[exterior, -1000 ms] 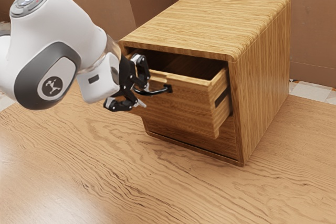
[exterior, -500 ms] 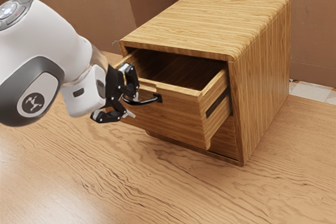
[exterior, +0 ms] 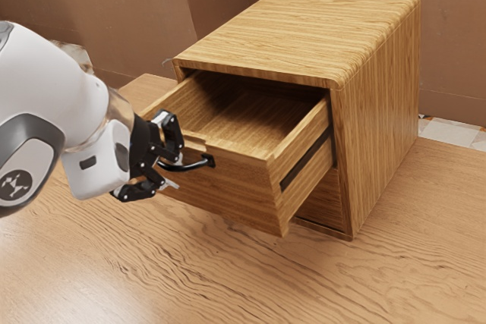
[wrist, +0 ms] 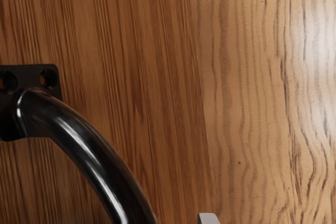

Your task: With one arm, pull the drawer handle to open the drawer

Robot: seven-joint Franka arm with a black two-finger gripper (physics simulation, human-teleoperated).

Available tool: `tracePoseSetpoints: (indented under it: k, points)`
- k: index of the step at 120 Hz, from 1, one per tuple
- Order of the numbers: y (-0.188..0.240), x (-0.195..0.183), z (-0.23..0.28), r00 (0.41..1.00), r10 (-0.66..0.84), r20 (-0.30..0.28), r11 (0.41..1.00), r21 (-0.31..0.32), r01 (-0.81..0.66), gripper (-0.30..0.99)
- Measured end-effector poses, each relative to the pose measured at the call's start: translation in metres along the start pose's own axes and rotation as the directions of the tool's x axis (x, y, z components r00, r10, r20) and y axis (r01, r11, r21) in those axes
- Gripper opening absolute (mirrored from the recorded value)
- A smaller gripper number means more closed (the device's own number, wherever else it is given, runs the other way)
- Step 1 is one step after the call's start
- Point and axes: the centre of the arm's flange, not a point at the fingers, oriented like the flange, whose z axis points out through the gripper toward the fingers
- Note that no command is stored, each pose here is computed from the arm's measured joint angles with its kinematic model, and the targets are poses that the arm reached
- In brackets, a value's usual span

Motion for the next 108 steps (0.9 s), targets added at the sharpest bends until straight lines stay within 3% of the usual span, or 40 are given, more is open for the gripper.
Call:
tracePoseSetpoints:
  k: [108]
  points:
    - [0.025, 0.004, -0.013, 1.0, -0.013, 0.018, 1.0, 0.014, 0.013, 0.12]
